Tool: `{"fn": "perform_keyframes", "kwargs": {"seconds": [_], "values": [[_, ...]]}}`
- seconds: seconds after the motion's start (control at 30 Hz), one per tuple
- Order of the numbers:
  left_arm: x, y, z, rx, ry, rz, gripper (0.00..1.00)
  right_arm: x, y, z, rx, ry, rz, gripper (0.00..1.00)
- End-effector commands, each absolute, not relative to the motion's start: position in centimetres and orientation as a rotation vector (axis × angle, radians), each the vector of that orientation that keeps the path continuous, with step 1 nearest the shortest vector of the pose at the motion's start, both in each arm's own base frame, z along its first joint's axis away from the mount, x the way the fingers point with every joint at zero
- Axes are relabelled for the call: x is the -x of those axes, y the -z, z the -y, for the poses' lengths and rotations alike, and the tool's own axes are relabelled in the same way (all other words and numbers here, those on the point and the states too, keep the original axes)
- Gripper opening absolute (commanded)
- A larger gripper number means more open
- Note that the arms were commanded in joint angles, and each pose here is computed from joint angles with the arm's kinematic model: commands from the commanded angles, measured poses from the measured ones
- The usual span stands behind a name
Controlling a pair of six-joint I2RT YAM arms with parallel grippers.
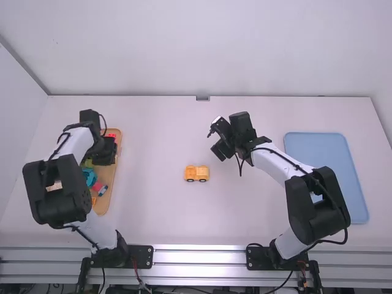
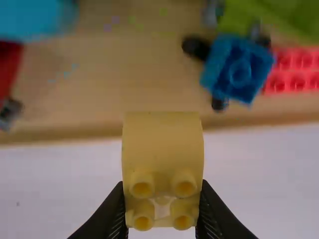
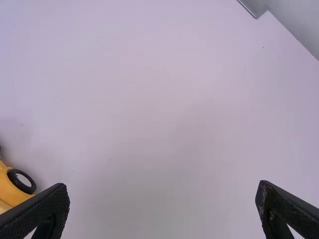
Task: Assemble lego blocks to make yellow taxi
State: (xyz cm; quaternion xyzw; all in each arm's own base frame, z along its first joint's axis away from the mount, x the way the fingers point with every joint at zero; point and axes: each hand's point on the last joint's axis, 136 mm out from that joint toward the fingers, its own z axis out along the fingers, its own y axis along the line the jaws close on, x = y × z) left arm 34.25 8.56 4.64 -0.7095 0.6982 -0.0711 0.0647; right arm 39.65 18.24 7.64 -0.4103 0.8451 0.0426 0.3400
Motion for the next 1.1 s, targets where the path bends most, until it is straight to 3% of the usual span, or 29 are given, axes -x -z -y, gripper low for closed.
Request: {"fn": "perform_keyframes", "kwargs": {"seconds": [0.0,0.33,0.43,0.6,1.07], "values": [[-35.0,-5.4,-4.4,2.167,0.259,-2.100,0.02,-39.4,-7.7,-18.0,1.056,-0.113,-2.212,0.98],[-36.6,-4.4,7.0,1.991,0.239,-2.159,0.02,-39.4,-7.6,-18.0,1.058,-0.114,-2.214,0.98],[-35.8,-3.9,8.4,2.053,0.206,-2.121,0.03,-39.4,-7.6,-18.0,1.057,-0.113,-2.214,0.98],[-33.7,-2.4,10.4,2.110,0.130,-2.172,0.12,-39.4,-7.7,-18.0,1.055,-0.113,-2.213,0.99],[-32.6,0.6,12.1,2.190,0.116,-2.268,0.14,-39.5,-7.7,-18.0,1.053,-0.112,-2.207,0.99]]}}
